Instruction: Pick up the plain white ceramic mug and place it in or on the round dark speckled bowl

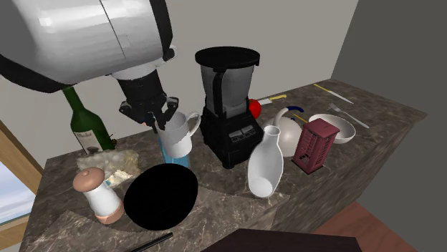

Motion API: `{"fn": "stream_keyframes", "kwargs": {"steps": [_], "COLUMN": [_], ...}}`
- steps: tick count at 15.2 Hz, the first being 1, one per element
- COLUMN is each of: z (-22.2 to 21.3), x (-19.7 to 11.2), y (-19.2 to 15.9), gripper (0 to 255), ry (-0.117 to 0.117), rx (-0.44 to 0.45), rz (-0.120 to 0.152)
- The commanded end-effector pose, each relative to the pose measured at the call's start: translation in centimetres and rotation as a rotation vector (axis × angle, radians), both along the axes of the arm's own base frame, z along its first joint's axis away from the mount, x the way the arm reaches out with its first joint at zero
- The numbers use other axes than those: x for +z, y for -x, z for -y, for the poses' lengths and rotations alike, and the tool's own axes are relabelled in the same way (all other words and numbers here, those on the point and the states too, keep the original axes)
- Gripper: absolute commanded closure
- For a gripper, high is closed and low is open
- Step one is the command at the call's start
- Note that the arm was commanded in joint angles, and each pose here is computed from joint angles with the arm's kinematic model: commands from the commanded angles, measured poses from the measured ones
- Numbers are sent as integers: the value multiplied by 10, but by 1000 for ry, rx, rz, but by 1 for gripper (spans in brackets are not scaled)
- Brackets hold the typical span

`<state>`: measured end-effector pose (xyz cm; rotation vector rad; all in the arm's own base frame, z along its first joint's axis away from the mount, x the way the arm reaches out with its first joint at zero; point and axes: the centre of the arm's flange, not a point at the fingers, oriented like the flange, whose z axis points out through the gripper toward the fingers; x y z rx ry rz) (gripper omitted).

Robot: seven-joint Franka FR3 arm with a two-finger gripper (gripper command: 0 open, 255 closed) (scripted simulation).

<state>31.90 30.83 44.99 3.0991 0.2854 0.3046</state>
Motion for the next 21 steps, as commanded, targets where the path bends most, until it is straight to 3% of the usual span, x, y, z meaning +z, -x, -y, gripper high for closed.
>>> {"fn": "stream_keyframes", "kwargs": {"steps": [1,4,21], "z": [-9,-21,-21], "x": [8,18,-72], "y": [23,53,53], "gripper": [255,255,255], "ry": [0,0,0], "rx": [-1,-1,-1], "rz": [-1,-1,-1]}}
